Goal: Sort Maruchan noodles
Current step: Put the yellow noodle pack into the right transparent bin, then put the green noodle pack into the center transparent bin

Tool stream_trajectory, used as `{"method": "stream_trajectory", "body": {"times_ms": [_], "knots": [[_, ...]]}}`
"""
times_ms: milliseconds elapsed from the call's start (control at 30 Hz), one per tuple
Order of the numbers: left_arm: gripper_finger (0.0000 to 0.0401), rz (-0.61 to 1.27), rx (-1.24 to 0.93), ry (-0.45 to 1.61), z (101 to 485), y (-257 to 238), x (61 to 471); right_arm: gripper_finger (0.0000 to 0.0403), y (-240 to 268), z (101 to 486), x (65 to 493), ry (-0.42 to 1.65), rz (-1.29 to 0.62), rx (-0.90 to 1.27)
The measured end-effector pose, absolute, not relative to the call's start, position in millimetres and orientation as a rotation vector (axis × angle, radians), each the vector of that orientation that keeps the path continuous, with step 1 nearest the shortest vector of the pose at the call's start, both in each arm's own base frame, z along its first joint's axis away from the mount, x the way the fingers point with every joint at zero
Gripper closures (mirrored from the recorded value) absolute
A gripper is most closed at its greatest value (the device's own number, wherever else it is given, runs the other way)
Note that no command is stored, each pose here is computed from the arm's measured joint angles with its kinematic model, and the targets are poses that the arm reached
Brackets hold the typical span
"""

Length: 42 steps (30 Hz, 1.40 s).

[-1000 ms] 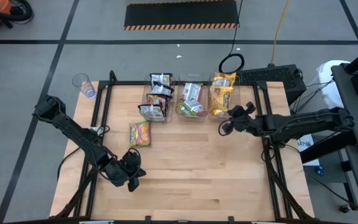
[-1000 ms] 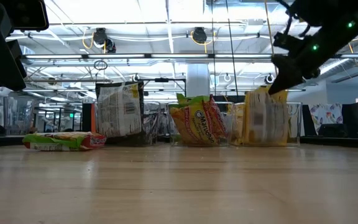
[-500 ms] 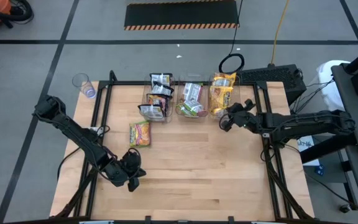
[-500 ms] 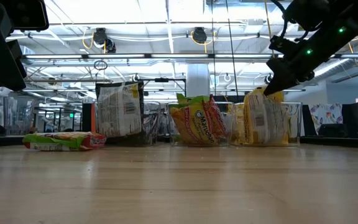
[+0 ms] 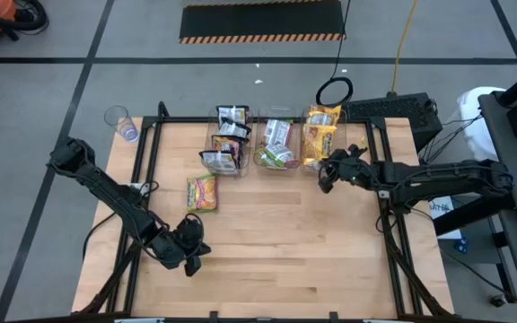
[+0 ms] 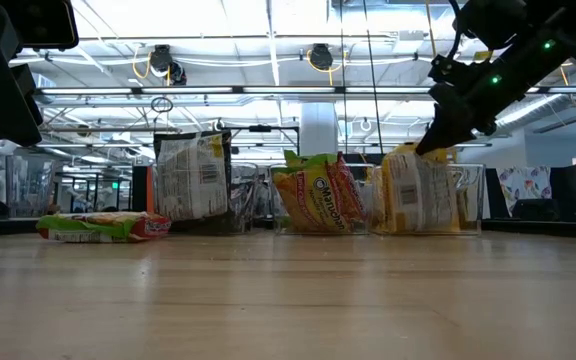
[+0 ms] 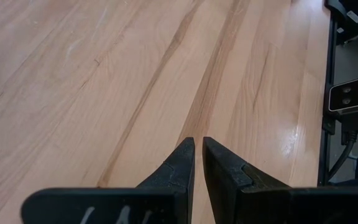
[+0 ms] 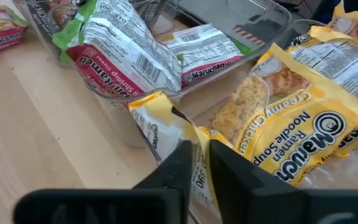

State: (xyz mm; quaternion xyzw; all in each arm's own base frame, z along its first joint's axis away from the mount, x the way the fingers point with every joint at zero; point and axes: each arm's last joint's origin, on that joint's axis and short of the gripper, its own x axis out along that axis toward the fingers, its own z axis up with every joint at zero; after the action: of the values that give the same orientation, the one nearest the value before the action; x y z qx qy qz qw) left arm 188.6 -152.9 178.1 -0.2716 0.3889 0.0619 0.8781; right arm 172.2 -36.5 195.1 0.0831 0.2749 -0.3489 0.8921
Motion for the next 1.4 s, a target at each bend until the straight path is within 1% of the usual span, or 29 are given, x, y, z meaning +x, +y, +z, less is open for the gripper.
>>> {"method": "stream_trajectory", "body": {"times_ms": [200, 333, 433, 533, 633, 733, 833, 900, 1033, 1200, 1400], "knots": [[0.0364, 0.128, -0.564, 0.811, 178.1, -152.9, 188.6, 0.0297, -36.3, 196.8, 173.6, 0.55, -0.717, 0.173], [0.0364, 0.125, -0.552, 0.814, 177.9, -152.8, 188.4, 0.0272, -33.7, 207.9, 182.0, 0.44, -0.624, 0.139], [0.0364, 0.122, -0.548, 0.814, 177.9, -152.8, 188.4, 0.0265, -31.1, 222.8, 189.6, 0.302, -0.547, 0.07], [0.0364, 0.123, -0.544, 0.816, 177.8, -152.7, 188.3, 0.0264, -28.6, 235.8, 193.8, 0.172, -0.502, 0.058], [0.0364, 0.135, -0.536, 0.83, 176.5, -151.6, 187.1, 0.0264, -24.7, 240.8, 195.7, 0.12, -0.439, 0.072], [0.0364, 0.188, -0.541, 0.871, 172.9, -148.3, 183.3, 0.0264, -19.0, 241.9, 199.4, 0.098, -0.365, 0.076], [0.0364, 0.242, -0.56, 0.903, 171.7, -144.4, 178.8, 0.0264, -13.8, 240.7, 206.2, 0.073, -0.334, 0.079], [0.0364, 0.253, -0.565, 0.905, 173.9, -142.4, 176.4, 0.0264, -10.8, 238.8, 213.2, 0.078, -0.321, 0.077], [0.0364, 0.268, -0.577, 0.893, 183.2, -135.9, 169.8, 0.0264, -4.0, 232.6, 236.7, 0.153, -0.28, 0.053], [0.0364, 0.322, -0.59, 0.822, 198.5, -124.6, 156.9, 0.0264, 6.5, 231.4, 282.4, 0.254, -0.193, -0.02], [0.0364, 0.313, -0.582, 0.801, 212.7, -114.0, 140.2, 0.0264, 18.1, 227.0, 337.6, 0.414, -0.069, -0.133]]}}
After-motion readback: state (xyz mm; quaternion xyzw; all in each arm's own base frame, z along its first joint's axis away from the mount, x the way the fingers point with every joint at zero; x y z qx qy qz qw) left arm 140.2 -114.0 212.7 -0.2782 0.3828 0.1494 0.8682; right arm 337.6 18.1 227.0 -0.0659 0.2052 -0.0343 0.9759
